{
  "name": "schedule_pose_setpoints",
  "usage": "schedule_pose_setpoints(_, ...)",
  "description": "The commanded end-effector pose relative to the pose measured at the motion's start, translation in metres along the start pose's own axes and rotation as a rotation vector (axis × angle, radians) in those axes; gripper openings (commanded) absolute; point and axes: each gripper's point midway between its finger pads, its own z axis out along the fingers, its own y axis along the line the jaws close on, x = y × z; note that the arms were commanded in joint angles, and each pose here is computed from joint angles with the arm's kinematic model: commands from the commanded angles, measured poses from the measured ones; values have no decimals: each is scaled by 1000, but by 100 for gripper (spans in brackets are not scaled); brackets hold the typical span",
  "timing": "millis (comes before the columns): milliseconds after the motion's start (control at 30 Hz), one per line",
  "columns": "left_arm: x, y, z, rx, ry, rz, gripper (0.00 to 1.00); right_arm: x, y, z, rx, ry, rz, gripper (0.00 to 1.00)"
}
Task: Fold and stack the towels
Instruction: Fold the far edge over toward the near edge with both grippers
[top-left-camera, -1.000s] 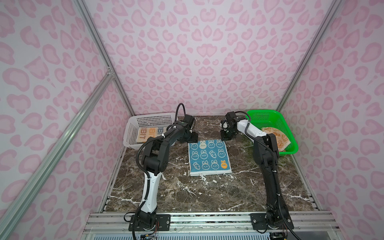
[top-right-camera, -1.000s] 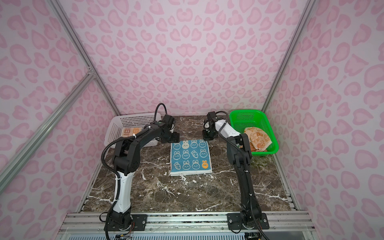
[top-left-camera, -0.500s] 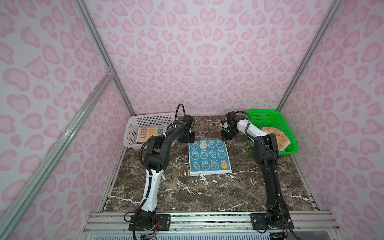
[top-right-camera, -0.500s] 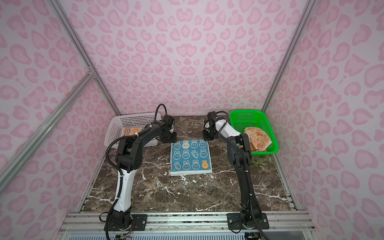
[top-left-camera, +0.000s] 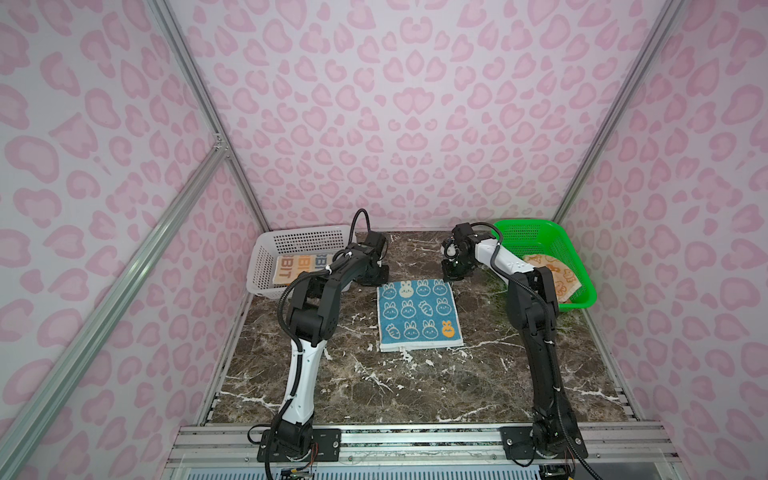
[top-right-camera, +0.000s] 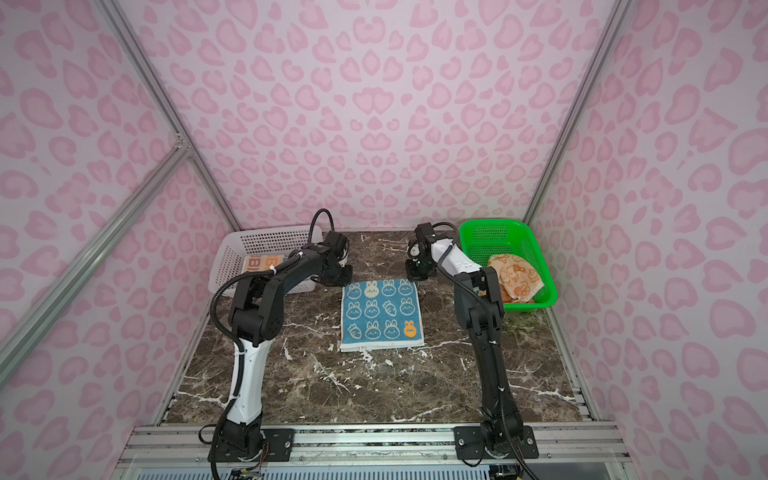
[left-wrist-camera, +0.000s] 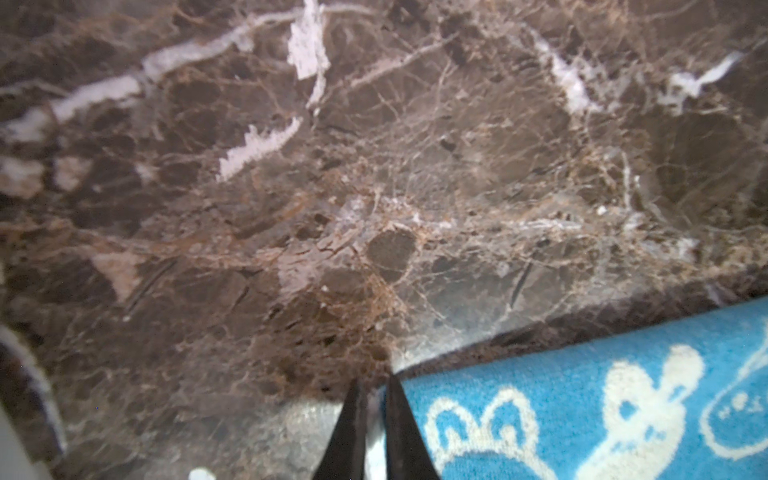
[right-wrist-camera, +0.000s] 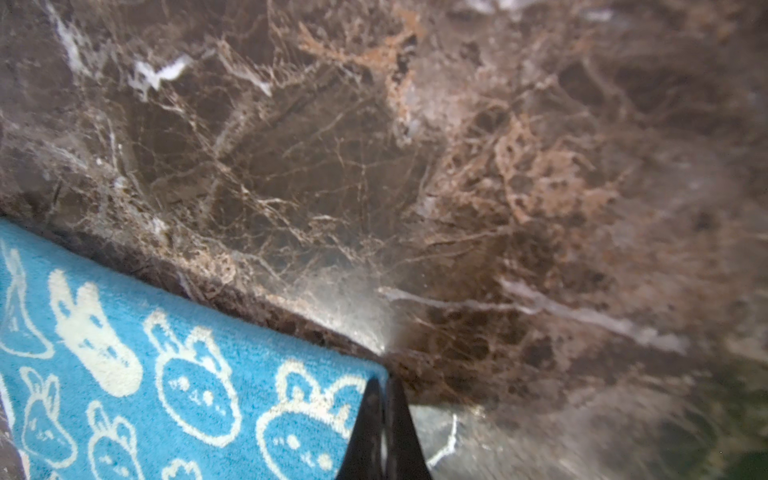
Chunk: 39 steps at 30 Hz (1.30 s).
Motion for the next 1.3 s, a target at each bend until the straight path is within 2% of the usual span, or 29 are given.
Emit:
schedule_pose_setpoints(0, 29, 5, 4, -15, 114, 3, 6, 21, -14, 7, 52, 81, 33, 0)
schedule_pose_setpoints(33, 28, 5, 2, -14, 112, 7, 3, 21, -15, 7, 53, 79, 37, 0)
schedule_pose_setpoints(200, 11, 7, -12, -36, 69, 26, 4, 16, -12, -4, 9, 49, 59, 0)
schedule_pose_setpoints(467, -24, 1, -53, -14, -66, 51, 4, 8, 0, -33, -43, -15, 65, 0)
schedule_pose_setpoints(767, -24, -3, -83, 22, -143, 40, 4, 20, 13, -67, -71, -60, 71, 0)
schedule_pose_setpoints(967, -3, -3, -98, 47, -156, 0, 4, 45, 22, -81, -97, -73, 88, 0)
schedule_pose_setpoints(1233, 55, -7, -107, 78, -143, -76, 4, 104, 32, -83, -101, -39, 101, 0)
schedule_pose_setpoints(1267, 71, -5, -100, 65, -114, -83, 4, 112, 33, -80, -103, -32, 103, 0)
